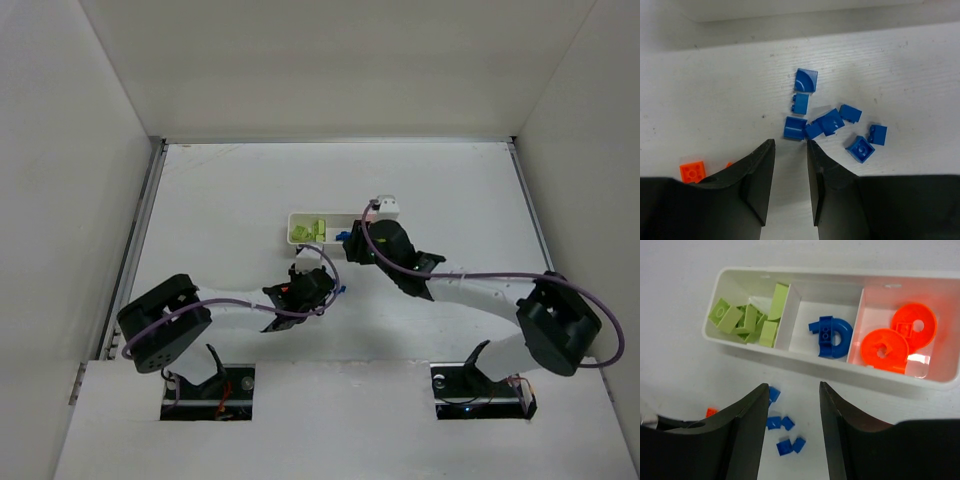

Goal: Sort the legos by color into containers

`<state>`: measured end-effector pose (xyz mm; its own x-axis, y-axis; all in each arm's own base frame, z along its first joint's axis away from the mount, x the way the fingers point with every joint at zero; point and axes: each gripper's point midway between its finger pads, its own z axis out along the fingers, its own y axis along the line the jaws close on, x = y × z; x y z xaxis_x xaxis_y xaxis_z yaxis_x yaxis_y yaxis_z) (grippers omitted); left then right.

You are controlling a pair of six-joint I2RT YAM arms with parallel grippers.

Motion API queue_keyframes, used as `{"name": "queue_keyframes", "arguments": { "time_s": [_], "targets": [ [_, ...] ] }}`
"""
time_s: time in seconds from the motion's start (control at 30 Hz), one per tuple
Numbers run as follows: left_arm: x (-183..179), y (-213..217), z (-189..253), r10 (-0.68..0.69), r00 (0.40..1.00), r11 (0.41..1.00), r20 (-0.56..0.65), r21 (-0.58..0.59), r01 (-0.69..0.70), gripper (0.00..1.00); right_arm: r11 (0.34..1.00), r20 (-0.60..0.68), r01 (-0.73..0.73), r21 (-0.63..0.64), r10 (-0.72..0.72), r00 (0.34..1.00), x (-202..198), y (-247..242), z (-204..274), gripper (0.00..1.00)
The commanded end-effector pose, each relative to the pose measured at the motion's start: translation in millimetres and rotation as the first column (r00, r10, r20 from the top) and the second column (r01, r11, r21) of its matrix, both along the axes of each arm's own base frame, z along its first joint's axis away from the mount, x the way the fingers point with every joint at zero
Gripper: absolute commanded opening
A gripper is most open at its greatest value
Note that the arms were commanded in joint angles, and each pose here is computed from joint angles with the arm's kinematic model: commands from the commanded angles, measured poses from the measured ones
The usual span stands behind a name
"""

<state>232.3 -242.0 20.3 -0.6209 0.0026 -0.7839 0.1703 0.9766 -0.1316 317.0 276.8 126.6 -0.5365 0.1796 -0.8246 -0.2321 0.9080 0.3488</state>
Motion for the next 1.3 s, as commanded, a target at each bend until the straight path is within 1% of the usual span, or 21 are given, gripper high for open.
{"name": "queue_keyframes", "arguments": {
  "time_s": [0.0,0.17,0.37,0.47,0.6,0.73,0.83,0.9,1.07,1.27],
  "targets": [
    [8.1,-11.0,10.0,0.009,1.0,1.0,0.017,-0.03,-0.009,0.29,0.998,0.067,-0.005,0.067,0.0,0.998,-12.1,2.4,23.3,0.5],
    [14.6,-8.6,5.3,0.023,1.0,1.0,0.012,-0.014,-0.022,0.26,0.998,0.046,-0.023,0.066,0.021,0.999,-35.8,-3.8,12.5,0.5],
    [13.7,-11.4,2.1,0.007,1.0,1.0,0.006,0.001,-0.007,0.17,0.998,-0.006,-0.019,0.058,0.019,1.0,-55.5,-15.0,-13.0,0.51],
    [12.9,-10.0,6.7,0.011,1.0,1.0,0.015,-0.008,-0.011,0.12,0.999,-0.035,-0.033,0.035,0.034,0.999,-66.3,-16.5,-29.3,0.52],
    [13.4,-7.5,25.1,0.02,0.999,0.999,0.039,-0.049,-0.018,0.11,0.997,-0.057,-0.08,0.01,0.081,0.995,-79.0,-6.7,-44.0,0.52],
    [14.4,-4.8,46.1,0.023,0.998,0.996,0.054,-0.091,-0.018,0.11,0.992,-0.059,-0.128,-0.022,0.126,0.99,-85.3,8.9,-48.7,0.51],
    [14.3,-2.0,58.9,0.023,0.998,0.994,0.06,-0.104,-0.017,0.11,0.988,-0.068,-0.154,-0.034,0.151,0.986,-87.0,21.3,-52.6,0.46],
    [16.7,-1.6,68.7,0.034,0.997,0.991,0.067,-0.133,-0.025,0.11,0.984,-0.071,-0.173,-0.049,0.169,0.983,-89.6,29.6,-53.8,0.43],
    [33.0,-15.5,96.4,0.028,0.997,0.974,0.078,-0.225,-0.01,0.11,0.976,-0.083,-0.208,-0.068,0.202,0.976,-95.1,46.2,-62.5,0.43],
    [63.5,-43.7,117.4,0.004,0.996,0.953,0.09,-0.301,0.024,0.11,0.983,-0.088,-0.171,-0.064,0.165,0.982,-98.0,37.7,-68.0,0.44]
  ]
}}
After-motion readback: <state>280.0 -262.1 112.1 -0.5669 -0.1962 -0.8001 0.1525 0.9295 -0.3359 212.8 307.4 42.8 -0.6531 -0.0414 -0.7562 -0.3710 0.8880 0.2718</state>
